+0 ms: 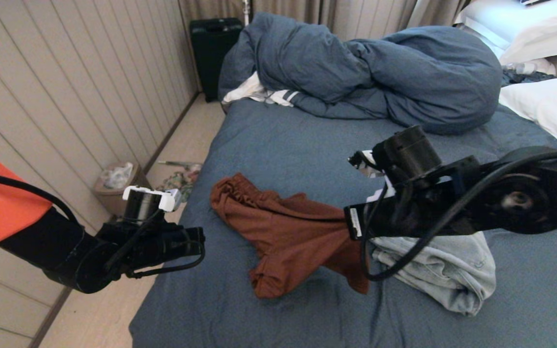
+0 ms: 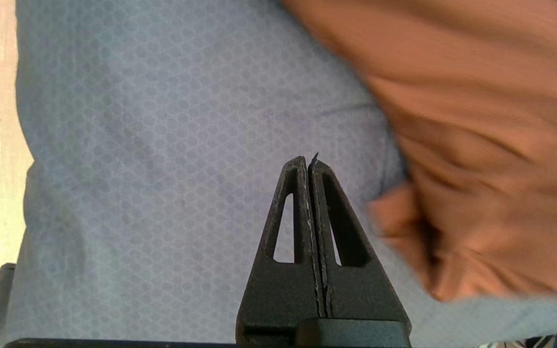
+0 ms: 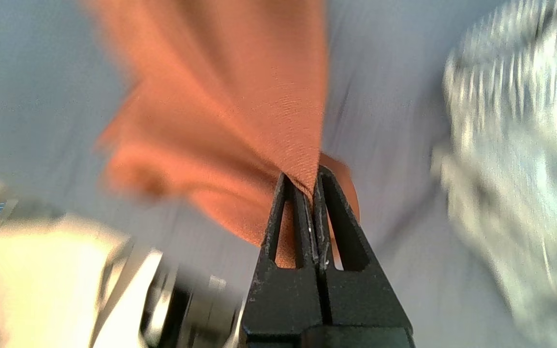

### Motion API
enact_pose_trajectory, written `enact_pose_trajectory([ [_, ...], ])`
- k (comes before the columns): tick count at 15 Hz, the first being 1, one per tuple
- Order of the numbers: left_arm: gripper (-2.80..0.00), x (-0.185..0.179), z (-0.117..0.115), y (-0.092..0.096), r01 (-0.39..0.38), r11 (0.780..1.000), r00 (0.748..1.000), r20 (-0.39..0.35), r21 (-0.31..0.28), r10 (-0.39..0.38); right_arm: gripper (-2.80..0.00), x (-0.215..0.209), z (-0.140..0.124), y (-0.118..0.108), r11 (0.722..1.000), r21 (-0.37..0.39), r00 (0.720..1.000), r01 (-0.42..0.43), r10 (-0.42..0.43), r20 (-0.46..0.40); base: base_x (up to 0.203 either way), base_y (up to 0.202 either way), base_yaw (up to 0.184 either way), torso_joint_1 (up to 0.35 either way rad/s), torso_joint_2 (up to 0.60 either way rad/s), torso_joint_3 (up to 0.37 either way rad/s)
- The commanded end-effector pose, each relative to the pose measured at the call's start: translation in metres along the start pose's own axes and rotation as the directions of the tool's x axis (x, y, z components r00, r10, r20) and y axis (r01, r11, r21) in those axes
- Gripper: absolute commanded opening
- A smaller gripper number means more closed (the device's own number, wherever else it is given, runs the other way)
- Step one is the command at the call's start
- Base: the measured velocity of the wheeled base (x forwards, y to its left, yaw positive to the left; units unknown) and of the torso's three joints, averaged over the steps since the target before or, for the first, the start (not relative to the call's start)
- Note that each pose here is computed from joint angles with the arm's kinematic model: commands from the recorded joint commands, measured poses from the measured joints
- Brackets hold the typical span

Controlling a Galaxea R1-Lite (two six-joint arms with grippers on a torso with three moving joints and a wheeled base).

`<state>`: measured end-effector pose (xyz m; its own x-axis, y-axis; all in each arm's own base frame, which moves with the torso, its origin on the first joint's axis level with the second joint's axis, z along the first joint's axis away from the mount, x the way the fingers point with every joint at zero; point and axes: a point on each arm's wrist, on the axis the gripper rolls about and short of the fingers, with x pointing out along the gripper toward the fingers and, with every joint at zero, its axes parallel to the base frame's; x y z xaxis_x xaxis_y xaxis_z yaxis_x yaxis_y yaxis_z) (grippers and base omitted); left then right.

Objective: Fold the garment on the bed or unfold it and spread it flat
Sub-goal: Unford the brown shorts

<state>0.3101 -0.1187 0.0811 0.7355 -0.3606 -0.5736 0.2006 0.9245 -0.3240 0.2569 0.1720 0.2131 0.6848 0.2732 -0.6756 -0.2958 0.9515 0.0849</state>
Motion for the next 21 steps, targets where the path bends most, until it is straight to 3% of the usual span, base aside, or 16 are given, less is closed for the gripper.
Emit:
enact_pose_trajectory([
  [1, -2.8, -0.002, 0.002, -0.001, 0.005, 1.0, 1.0, 0.009, -0.002, -0.005, -2.8, -0.057, -0.007, -0.005, 0.999, -0.005, 0.999, -0.041, 0.041, 0.005, 0.0, 0.0, 0.0, 0.0, 0.0, 0.0],
  [4, -2.8, -0.002, 0.001, -0.001, 0.005, 1.0, 1.0, 0.008, -0.002, -0.005, -2.8, -0.044, -0.008, -0.006, 1.0, -0.002, 0.999, -0.027, 0.027, -0.039, 0.0, 0.0, 0.0, 0.0, 0.0, 0.0],
  [9, -2.8, -0.001, 0.001, -0.001, 0.005, 1.0, 1.0, 0.008, -0.005, -0.005, -2.8, 0.035, 0.021, -0.027, 0.996, 0.067, 0.993, 0.056, -0.049, -0.103, 0.0, 0.0, 0.0, 0.0, 0.0, 0.0],
  [16, -2.8, 0.001, 0.002, -0.001, 0.001, 1.0, 1.0, 0.012, -0.006, -0.001, -2.8, 0.119, 0.072, -0.066, 0.977, 0.169, 0.992, 0.127, -0.123, -0.032, 0.0, 0.0, 0.0, 0.0, 0.0, 0.0],
  [21, -2.8, 0.003, 0.003, -0.001, 0.007, 1.0, 0.999, 0.048, -0.017, -0.006, -2.8, 0.125, 0.092, -0.098, 0.96, 0.224, 0.983, 0.171, -0.182, 0.031, 0.0, 0.0, 0.0, 0.0, 0.0, 0.0],
])
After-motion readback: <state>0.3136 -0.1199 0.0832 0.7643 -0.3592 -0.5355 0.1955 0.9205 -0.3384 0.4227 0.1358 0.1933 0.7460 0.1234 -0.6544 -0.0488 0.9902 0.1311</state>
